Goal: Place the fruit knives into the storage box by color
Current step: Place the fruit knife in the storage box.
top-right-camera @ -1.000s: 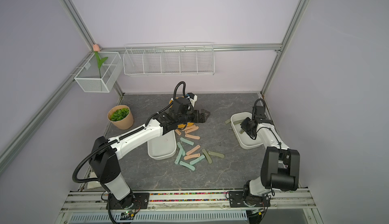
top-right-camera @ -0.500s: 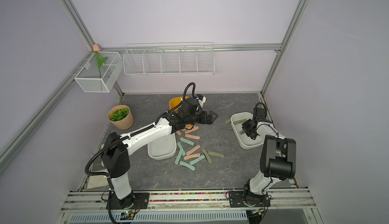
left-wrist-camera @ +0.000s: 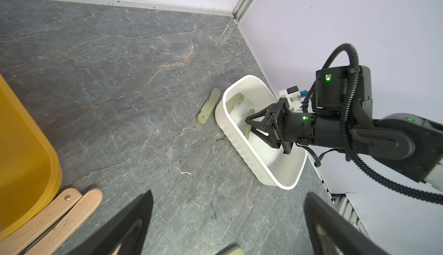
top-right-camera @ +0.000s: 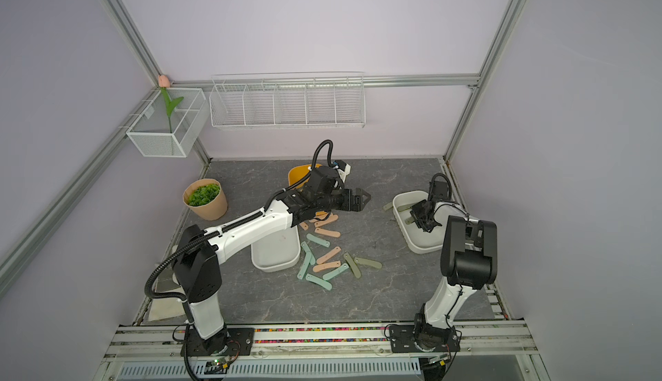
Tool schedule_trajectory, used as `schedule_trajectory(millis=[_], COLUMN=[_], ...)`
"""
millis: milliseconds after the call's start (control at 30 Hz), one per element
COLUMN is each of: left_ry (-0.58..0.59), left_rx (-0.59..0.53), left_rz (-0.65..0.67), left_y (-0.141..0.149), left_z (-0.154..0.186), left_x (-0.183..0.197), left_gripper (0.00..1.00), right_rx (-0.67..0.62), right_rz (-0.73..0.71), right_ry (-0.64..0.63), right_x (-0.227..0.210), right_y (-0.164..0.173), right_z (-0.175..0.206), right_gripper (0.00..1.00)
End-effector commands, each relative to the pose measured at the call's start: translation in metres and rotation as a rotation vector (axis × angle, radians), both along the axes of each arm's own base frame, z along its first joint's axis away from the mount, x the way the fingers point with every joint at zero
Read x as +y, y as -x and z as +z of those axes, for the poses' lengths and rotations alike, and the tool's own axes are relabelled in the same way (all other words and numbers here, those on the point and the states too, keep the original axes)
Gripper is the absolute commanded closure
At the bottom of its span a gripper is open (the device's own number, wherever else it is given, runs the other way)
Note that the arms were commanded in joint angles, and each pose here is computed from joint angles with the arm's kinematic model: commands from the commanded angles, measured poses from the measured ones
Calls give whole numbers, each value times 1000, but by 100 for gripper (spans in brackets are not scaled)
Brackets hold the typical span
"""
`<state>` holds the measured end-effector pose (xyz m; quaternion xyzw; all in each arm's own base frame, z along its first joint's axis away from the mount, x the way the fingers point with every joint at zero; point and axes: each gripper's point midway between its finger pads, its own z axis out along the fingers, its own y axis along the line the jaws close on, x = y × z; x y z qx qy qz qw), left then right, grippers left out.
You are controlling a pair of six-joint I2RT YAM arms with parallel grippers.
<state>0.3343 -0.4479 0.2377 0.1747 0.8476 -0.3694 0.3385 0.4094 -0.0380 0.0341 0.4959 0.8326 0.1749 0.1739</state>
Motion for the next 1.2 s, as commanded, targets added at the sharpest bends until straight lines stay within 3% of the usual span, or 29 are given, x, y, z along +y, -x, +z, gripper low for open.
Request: schedule_trajectory(millis=[0,100,233,367,1167], left_ry=[-2,-3,-6,-11,-23], left_rx=[-13,-10,-2,-1,5], left_rz=[-8,-13,-17,-17,-14], left_y=[-4,-4,-4,-4,-3], left_z=[4,2,-1,-2,-5], left_x=[-6,-8,-10,-11,-8], left_gripper=[1,1,1,1,1], right_rx=[-28,-24,-26,-34,-80], right_rz=[-35,-33,-26,-16,51], right_ry=[-27,-30,-41,-56,-89], right_x=[-2,-2,0,5,31], right_y=[-12,-14,-17,-16,-23], right_z=[3,0,-3,-4,5], right_gripper=[70,64,48,43,39])
